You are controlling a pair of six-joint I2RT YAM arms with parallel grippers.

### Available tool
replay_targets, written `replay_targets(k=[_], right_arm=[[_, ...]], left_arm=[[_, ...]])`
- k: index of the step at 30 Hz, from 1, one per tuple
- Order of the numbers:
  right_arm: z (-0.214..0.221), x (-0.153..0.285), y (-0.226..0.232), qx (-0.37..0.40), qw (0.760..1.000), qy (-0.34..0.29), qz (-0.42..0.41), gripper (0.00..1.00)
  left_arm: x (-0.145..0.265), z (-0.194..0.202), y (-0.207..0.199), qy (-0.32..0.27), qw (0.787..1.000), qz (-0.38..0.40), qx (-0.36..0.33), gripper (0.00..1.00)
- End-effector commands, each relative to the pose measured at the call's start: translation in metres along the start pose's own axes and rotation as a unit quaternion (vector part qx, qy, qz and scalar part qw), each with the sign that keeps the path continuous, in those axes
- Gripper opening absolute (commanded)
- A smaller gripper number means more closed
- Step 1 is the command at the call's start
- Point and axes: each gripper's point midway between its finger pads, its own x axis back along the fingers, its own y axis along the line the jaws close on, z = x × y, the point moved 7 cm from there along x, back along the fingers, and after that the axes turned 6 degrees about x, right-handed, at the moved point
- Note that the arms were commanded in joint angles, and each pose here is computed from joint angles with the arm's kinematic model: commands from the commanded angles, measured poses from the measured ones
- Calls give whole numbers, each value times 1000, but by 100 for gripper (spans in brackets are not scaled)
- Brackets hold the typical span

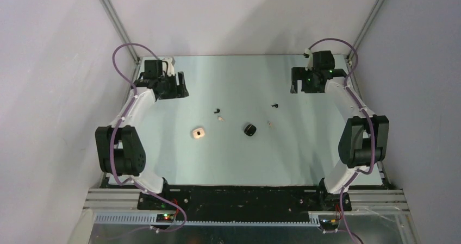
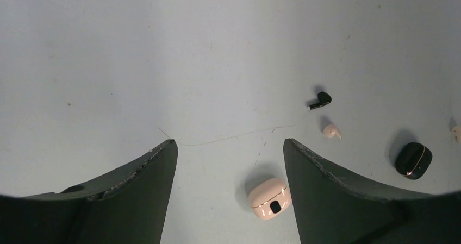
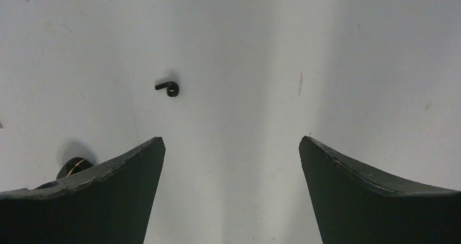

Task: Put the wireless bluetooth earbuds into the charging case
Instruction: Pick up the charging case from the center of the board.

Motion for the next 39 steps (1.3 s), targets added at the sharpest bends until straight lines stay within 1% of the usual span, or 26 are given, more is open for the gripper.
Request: replay_targets(k=[1, 3, 4, 5, 6, 7, 8, 9, 10, 11, 12, 13, 15, 19, 20, 21, 22, 23, 24, 25, 26, 27, 29, 33, 36, 39], right_arm=[[-21, 4, 19, 76, 996, -50, -11, 99], [-25, 1, 35, 136, 987, -51, -67, 99], [-34, 1, 48, 182, 973, -63, -126, 99], [-29, 3, 54, 199, 965, -46, -165, 98], [-27, 0, 67, 213, 946, -44, -241, 98], [-32, 7, 73, 243, 929, -46, -276, 95], [-30, -1, 83, 255, 907, -45, -332, 94], [-36, 5, 88, 260, 897, -44, -354, 90], [-42, -1, 96, 279, 876, -53, -389, 87], [-31, -8, 105, 278, 862, -24, -423, 80], [-38, -7, 108, 317, 845, -42, -429, 77], [-28, -13, 115, 326, 833, -20, -446, 74], [-23, -18, 123, 383, 801, -31, -459, 72], [-12, -30, 138, 511, 721, -66, -464, 71], [-9, -33, 140, 546, 693, -76, -464, 72], [-6, -35, 145, 572, 673, -77, -462, 72], [-2, -38, 147, 604, 643, -87, -462, 73], [1, -39, 151, 619, 628, -90, -463, 74], [4, -41, 152, 639, 602, -99, -468, 77], [5, -42, 155, 645, 589, -106, -475, 79], [7, -43, 155, 663, 563, -117, -479, 82], [9, -46, 156, 671, 550, -120, -483, 82], [11, -53, 157, 702, 505, -134, -484, 84], [24, -62, 159, 729, 455, -117, -498, 84], [35, -66, 164, 731, 437, -101, -514, 83], [41, -69, 167, 735, 428, -90, -519, 81]], left_arm=[[2, -7, -3, -1, 1000, 10, 7, 78], [3, -8, -4, -2, 1000, 11, 7, 78], [3, -8, -4, -2, 1000, 12, 9, 78], [3, -8, -4, -2, 1000, 13, 10, 78], [3, -7, -5, -1, 1000, 15, 10, 78], [4, -8, -6, -1, 1000, 19, 10, 78], [4, -8, -8, 1, 1000, 28, 9, 78], [5, -10, -9, -1, 999, 34, 7, 78], [7, -11, -12, -1, 999, 45, 3, 78], [9, -12, -13, -4, 999, 49, 1, 79], [10, -12, -14, -5, 999, 53, -3, 79], [13, -13, -15, -9, 999, 54, -6, 79], [15, -13, -17, -11, 998, 56, -12, 79], [17, -8, -20, -8, 998, 59, -14, 79], [16, -6, -19, -5, 998, 58, -12, 79], [16, -5, -21, -4, 998, 60, -12, 79], [15, -4, -22, -2, 998, 62, -13, 79], [15, -4, -23, -1, 998, 62, -15, 79], [16, -4, -24, -2, 998, 63, -17, 79], [16, -4, -23, -4, 998, 59, -19, 78], [18, -6, -24, -8, 998, 58, -22, 78], [18, -7, -24, -10, 998, 53, -24, 78], [19, -9, -24, -14, 998, 49, -28, 78], [22, -8, -26, -14, 998, 42, -38, 78], [21, -4, -27, -8, 998, 40, -46, 78], [17, 0, -25, -2, 998, 21, -57, 78]])
